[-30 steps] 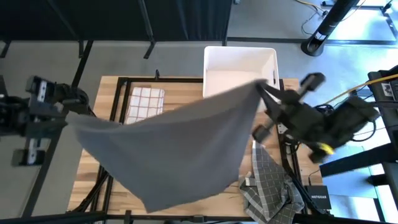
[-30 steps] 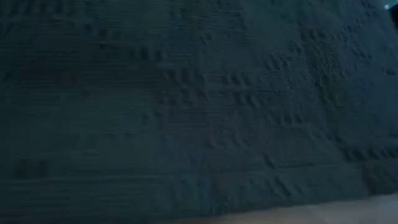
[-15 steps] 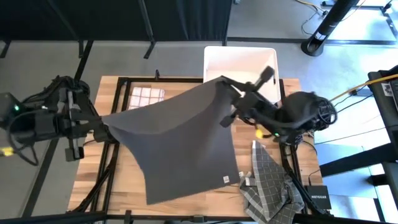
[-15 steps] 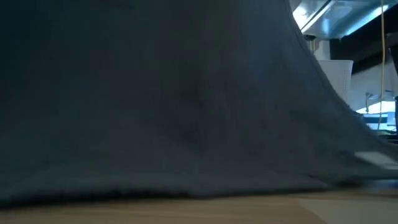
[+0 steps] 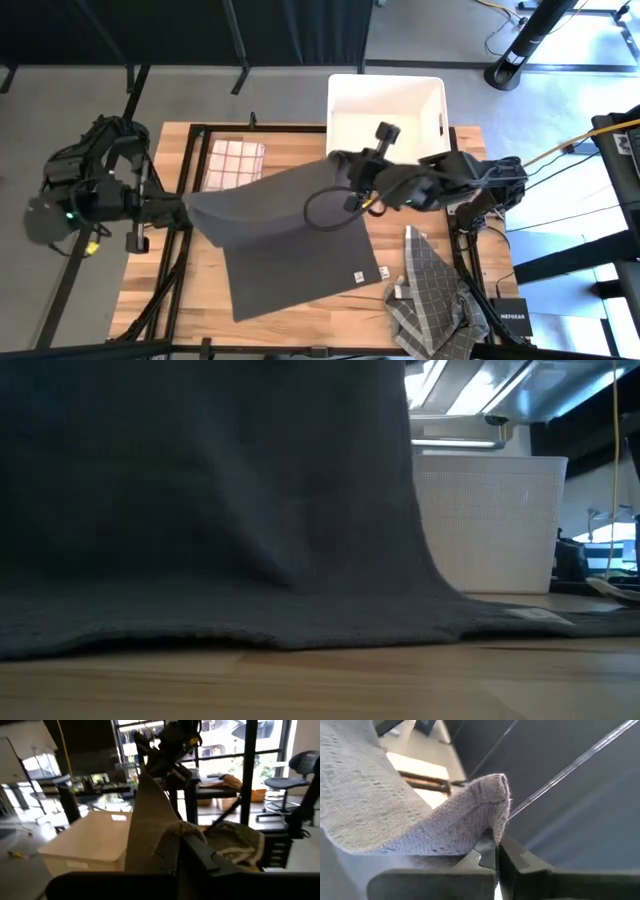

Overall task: Fold towel
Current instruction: Fold the grey towel and put beside the white towel

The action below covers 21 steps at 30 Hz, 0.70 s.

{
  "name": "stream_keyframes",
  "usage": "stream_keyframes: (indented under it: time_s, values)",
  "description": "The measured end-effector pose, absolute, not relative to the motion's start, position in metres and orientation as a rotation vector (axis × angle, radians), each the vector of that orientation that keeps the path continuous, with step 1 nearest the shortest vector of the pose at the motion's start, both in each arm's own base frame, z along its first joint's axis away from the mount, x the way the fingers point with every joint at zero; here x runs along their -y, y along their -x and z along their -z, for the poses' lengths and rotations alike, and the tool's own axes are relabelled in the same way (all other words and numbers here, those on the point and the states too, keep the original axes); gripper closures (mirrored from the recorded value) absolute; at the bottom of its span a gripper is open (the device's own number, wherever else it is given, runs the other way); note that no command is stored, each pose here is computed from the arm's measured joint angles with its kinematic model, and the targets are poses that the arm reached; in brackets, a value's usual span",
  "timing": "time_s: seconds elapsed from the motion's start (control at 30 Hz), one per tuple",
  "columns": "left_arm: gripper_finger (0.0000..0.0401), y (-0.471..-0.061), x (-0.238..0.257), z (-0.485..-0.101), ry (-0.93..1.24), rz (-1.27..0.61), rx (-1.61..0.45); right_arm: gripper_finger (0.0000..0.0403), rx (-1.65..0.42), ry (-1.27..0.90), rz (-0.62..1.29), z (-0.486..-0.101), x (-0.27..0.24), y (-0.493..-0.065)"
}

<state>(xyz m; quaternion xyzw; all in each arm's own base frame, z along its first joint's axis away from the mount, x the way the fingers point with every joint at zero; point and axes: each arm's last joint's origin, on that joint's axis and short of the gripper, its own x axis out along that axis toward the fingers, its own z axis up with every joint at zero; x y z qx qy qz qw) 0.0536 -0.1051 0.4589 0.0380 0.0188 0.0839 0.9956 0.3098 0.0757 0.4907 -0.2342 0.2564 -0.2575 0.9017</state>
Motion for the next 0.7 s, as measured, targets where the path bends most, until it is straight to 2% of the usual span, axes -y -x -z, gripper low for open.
stream_keyframes:
  time_s: [0.33,0.5,0.7]
  values:
    - [0.0396,-0.054,0.099,-0.412,0.075,-0.086,-0.260,0.0402,-0.731,0.494,0.465,-0.426,-0.066,-0.338]
    - [0.0396,-0.056,0.090,-0.395,0.162,-0.168,-0.347,0.0402,-0.744,0.432,0.378,-0.402,-0.047,-0.355]
    - [0.0396,-0.066,0.083,-0.382,0.120,-0.284,-0.378,0.0403,-0.737,0.398,0.376,-0.375,-0.011,-0.369]
